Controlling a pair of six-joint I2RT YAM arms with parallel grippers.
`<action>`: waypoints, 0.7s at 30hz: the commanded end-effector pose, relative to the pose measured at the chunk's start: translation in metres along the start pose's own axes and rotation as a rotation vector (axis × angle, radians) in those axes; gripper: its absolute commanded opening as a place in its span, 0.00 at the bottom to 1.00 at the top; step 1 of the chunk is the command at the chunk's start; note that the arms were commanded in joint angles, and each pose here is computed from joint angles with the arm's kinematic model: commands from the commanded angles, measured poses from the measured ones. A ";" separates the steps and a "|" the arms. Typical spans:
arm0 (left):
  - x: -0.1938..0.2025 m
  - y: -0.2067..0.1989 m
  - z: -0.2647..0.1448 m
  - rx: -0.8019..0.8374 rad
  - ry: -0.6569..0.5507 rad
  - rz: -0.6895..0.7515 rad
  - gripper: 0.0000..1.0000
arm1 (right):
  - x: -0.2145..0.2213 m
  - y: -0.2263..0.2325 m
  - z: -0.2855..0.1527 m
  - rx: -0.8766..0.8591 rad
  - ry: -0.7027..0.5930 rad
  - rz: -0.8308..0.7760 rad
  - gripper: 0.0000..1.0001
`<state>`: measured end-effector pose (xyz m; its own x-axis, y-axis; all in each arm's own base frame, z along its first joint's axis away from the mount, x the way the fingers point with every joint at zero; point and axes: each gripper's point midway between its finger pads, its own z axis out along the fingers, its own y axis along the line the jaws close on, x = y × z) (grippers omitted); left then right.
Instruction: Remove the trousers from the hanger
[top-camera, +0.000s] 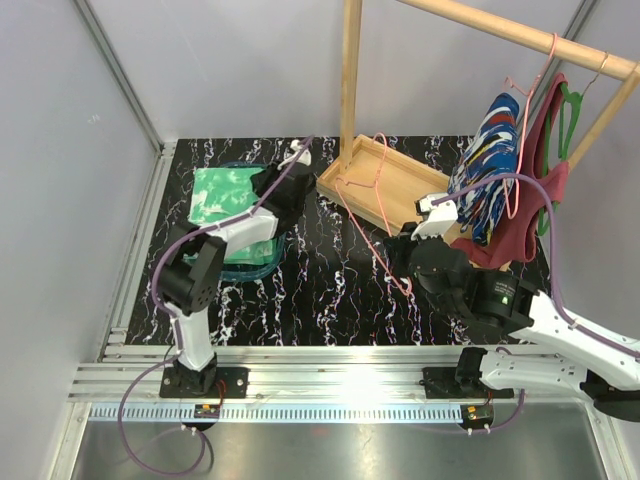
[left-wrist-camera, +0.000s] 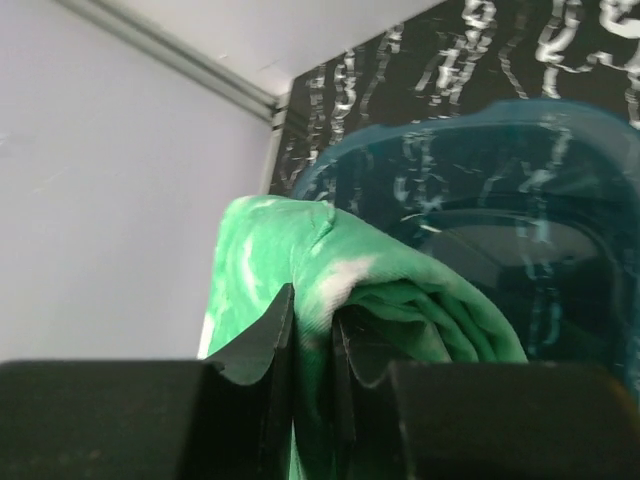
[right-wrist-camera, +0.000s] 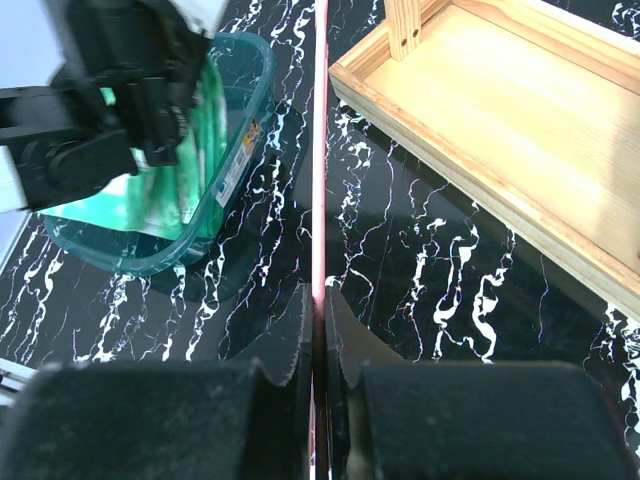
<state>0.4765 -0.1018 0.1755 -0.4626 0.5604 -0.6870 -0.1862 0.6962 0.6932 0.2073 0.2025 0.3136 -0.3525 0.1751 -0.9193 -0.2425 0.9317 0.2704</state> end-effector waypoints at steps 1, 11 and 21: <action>-0.019 -0.005 0.007 0.017 -0.022 -0.055 0.00 | -0.022 0.009 -0.003 -0.032 -0.047 0.044 0.00; -0.039 -0.036 -0.008 0.208 -0.033 -0.115 0.00 | -0.026 0.014 0.004 -0.016 -0.054 -0.004 0.00; -0.063 -0.031 -0.026 0.361 -0.007 -0.123 0.56 | -0.033 0.018 0.003 -0.022 -0.058 -0.004 0.00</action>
<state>0.4886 -0.1598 0.1597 -0.4945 0.5217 -0.6952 0.0759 0.8227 0.5634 0.2137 0.2127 0.3182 -0.3400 0.1176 -0.9330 -0.2601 0.9417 0.2135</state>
